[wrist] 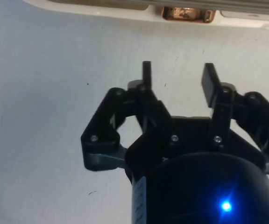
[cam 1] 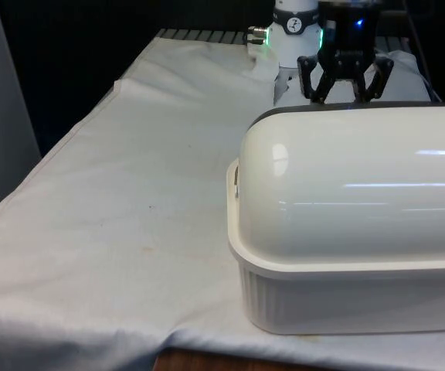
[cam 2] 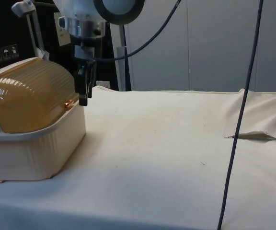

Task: Open the lid, then close it.

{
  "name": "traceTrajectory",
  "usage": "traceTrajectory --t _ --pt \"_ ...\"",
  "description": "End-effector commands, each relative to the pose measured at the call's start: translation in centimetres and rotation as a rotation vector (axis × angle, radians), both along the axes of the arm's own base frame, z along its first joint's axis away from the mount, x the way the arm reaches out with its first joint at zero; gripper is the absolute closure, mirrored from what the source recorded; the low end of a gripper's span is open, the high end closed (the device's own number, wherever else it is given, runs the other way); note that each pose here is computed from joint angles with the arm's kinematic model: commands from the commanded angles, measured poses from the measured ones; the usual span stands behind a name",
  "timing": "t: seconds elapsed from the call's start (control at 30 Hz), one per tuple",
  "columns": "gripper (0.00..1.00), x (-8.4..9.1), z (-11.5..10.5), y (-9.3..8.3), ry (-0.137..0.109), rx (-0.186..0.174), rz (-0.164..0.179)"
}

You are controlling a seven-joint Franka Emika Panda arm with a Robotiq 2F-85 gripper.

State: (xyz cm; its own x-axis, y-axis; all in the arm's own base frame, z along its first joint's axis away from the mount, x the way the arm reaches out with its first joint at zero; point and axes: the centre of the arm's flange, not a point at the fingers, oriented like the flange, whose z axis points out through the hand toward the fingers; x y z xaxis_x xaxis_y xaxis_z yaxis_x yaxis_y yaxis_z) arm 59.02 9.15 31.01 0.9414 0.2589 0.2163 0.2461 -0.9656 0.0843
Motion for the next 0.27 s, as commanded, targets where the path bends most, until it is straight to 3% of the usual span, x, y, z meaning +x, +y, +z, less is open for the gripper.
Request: traceTrajectory --t 0.0,0.03,0.1,0.13,0.23 --pt "0.35 0.00 0.00 0.00 0.000 0.000 0.000" --pt "0.35 0.00 0.00 0.00 0.000 0.000 0.000" --pt "0.26 0.00 0.00 0.00 0.000 0.000 0.000" --pt "0.16 0.00 0.00 0.00 0.000 0.000 0.000" --pt "0.01 0.00 0.00 0.00 0.000 0.000 0.000"
